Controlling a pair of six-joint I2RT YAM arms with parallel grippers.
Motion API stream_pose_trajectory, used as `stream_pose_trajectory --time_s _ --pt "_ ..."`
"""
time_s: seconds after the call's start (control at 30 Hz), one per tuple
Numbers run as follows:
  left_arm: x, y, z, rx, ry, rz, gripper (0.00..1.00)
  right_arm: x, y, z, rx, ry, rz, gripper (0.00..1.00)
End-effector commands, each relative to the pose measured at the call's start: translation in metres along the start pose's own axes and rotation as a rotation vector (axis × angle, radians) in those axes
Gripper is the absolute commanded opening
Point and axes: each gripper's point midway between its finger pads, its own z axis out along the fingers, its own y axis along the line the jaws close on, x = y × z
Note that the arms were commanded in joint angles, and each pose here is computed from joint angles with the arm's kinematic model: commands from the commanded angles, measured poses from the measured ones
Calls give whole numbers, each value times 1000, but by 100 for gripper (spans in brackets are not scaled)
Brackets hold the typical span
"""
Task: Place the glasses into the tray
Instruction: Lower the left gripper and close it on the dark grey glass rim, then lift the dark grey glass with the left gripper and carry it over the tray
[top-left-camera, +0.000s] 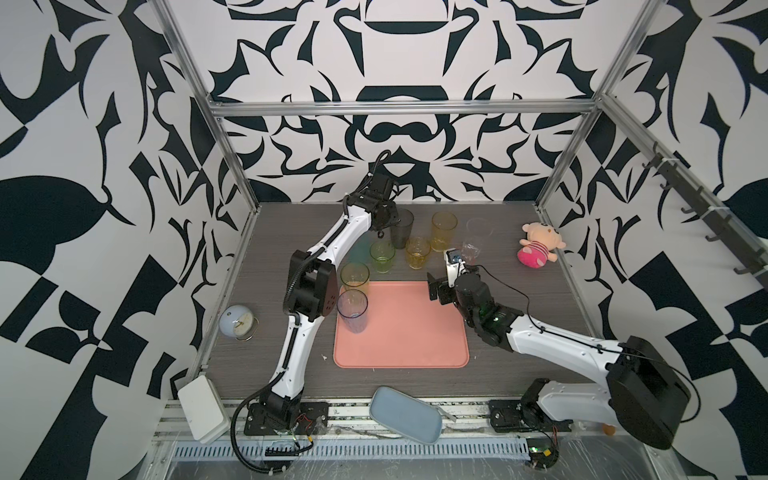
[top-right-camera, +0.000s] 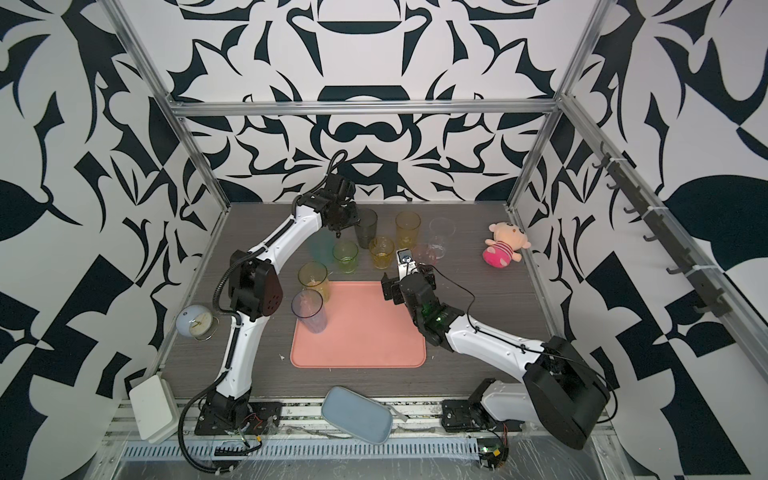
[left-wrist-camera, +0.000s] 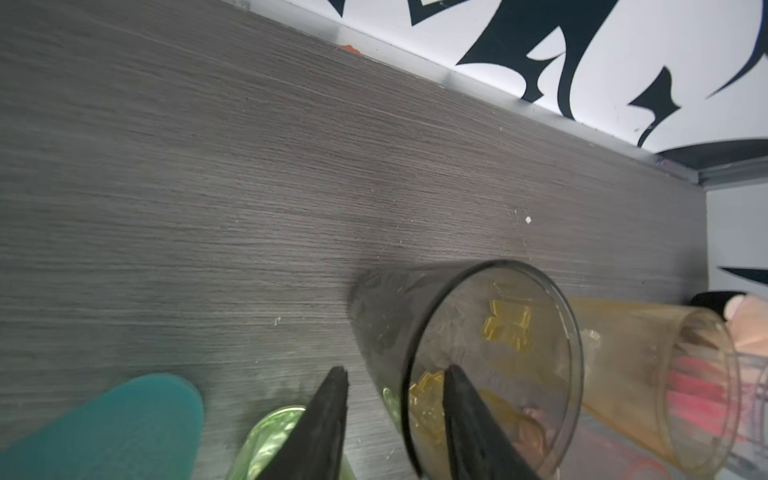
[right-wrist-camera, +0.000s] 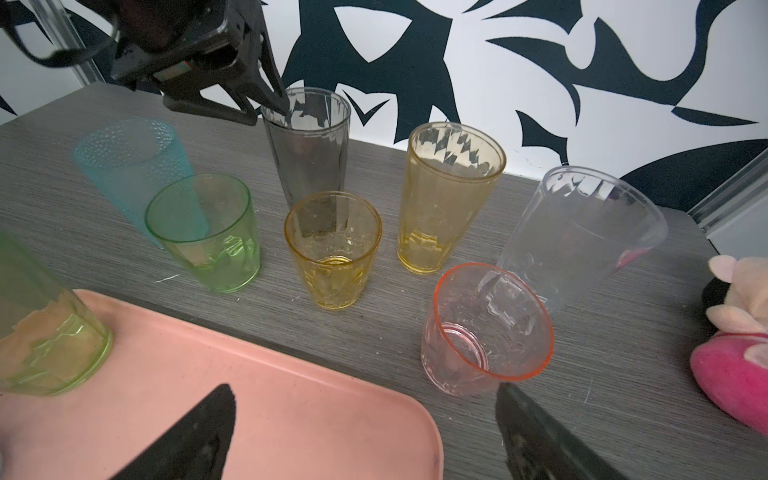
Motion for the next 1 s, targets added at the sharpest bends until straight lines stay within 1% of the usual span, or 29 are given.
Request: stream_pose_trajectory --time_s 0.0,0.33,0.4,0.43,0.7,0.9,0.97 --pt "-1 3 10 0 10 -10 38 -22 0 -6 -4 -71 41 100" --pt "2 10 18 -18 23 -15 26 -22 1 -5 -7 -69 40 100" --pt "3 12 18 -24 25 -15 19 -21 2 -5 -10 -67 39 99" --pt "2 12 18 -26 22 -15 17 -22 2 -5 -13 -68 39 99" --pt "-3 18 14 -35 10 -23 6 -21 4 -4 -19 -62 37 99" --pt "-8 20 6 -32 -3 -28 0 -19 6 -3 -25 -56 32 98" --pt "-13 19 1 -28 -18 -26 0 -20 6 -3 -28 -57 32 98"
